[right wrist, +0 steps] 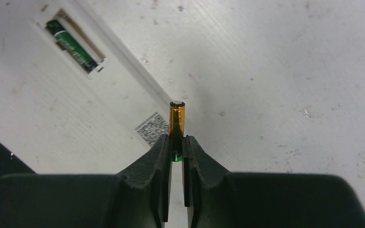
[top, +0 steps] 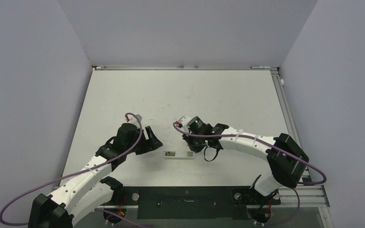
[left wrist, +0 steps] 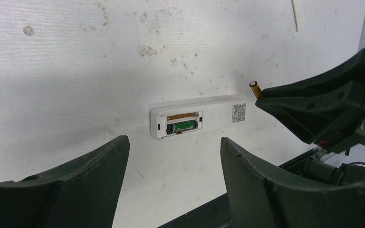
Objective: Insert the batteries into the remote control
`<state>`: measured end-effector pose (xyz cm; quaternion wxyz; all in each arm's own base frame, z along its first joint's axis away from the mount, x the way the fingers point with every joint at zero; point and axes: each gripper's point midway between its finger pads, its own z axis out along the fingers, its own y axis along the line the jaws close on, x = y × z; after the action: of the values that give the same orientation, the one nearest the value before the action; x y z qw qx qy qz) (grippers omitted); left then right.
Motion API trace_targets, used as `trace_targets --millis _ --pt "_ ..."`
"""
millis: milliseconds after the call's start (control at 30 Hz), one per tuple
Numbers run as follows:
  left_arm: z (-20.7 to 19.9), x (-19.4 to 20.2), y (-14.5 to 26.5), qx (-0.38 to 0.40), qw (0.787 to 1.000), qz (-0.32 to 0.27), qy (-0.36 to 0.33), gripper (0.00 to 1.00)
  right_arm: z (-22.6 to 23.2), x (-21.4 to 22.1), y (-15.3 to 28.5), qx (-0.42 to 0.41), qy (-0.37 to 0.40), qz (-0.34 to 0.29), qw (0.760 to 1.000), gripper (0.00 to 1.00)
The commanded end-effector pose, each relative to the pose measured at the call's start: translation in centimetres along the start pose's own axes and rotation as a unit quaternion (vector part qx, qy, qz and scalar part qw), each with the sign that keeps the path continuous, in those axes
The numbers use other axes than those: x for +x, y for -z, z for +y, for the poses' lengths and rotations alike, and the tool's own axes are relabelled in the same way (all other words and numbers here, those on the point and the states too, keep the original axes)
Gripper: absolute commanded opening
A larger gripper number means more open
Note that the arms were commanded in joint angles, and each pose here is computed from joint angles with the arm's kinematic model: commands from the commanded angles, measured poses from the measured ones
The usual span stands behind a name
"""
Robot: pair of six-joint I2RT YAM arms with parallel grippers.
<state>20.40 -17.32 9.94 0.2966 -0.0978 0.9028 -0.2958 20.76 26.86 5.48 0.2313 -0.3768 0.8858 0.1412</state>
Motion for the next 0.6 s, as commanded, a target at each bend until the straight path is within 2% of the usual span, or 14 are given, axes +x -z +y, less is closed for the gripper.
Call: trace_targets --millis 0,300,567 --pt "0.2 0.1 0.1 0.006 1.000 -0.002 0.021 0.67 2.8 -3.4 1.8 -0.044 0.091 -0.042 0.994 0.09" --pt "0.9 0.0 0.4 0.001 0.999 -0.017 0.043 0.67 5.4 -3.3 0.8 -0.080 0.179 -0.002 0.981 0.09" --pt "2.8 -0.1 0.7 -0.039 0.996 -0.038 0.075 0.70 6.8 -3.5 -0.3 -0.100 0.232 0.017 0.967 0.09"
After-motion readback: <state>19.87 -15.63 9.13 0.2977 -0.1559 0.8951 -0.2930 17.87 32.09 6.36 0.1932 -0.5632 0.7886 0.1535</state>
